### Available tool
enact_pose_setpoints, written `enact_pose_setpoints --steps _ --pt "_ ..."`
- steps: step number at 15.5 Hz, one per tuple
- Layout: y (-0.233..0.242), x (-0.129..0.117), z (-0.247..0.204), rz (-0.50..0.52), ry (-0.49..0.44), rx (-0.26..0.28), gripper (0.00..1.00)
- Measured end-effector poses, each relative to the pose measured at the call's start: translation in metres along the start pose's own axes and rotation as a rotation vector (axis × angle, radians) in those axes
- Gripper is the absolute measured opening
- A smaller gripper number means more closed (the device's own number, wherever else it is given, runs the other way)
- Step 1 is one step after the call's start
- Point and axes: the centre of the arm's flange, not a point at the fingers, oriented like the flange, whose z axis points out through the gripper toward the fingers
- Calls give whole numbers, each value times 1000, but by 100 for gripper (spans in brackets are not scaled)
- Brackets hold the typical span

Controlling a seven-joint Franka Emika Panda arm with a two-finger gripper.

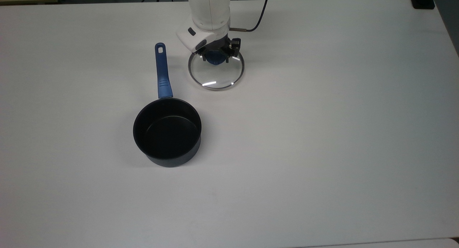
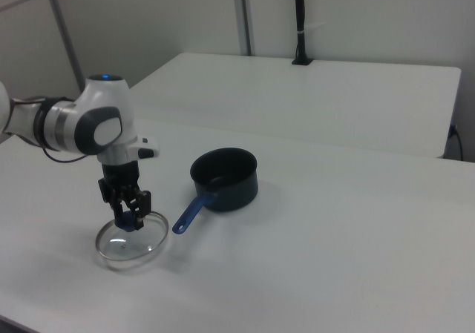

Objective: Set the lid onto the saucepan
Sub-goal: 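Lift the glass lid up off the table by its knob, then carry the lid over the saucepan and lower it onto the rim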

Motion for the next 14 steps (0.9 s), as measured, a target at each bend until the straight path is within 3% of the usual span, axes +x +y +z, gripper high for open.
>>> enact_pose_setpoints --steps 4,7,10,14 --pt "3 -6 -43 -79 -61 -14 66" --pt "24 -6 -100 -116 -102 -10 66" --pt "72 4 -165 -46 -18 19 66" --pt "115 20 -206 77 71 67 66"
